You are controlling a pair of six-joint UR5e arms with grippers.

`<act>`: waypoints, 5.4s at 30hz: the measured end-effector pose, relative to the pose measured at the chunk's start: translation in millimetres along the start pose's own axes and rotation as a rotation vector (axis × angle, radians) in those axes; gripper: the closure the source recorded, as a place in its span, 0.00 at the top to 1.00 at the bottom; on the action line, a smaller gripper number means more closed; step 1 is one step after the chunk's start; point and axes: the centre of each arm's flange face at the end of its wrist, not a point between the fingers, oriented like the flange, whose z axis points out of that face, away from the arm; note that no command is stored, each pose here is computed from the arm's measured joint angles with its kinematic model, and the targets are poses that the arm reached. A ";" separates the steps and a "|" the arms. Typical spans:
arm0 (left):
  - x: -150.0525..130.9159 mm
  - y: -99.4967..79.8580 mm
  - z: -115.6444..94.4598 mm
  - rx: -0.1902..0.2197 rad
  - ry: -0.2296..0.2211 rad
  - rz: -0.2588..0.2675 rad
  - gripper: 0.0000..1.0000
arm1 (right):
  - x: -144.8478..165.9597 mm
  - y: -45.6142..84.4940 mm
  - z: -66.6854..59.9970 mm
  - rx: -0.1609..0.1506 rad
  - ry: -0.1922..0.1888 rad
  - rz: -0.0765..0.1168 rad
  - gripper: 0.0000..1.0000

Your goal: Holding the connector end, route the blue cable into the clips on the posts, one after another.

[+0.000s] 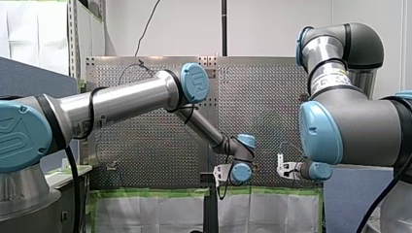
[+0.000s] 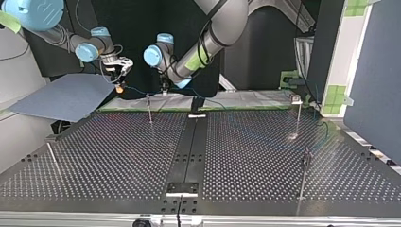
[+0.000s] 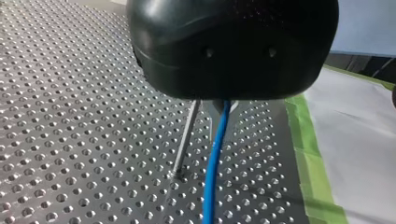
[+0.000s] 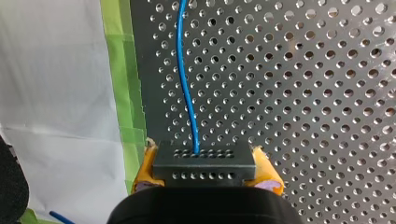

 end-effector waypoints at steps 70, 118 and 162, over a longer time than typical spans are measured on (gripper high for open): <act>12.9 -3.6 49.1 0.088 0.001 -0.060 0.00 | 24.3 23.9 25.1 0.052 0.015 0.033 0.00; 0.8 -45.2 -9.2 0.071 0.055 0.040 0.00 | 7.4 30.5 -11.2 0.065 -0.095 -0.118 0.00; 16.3 1.2 45.7 0.138 0.096 0.001 0.00 | 45.8 35.5 1.8 0.094 0.065 0.008 0.00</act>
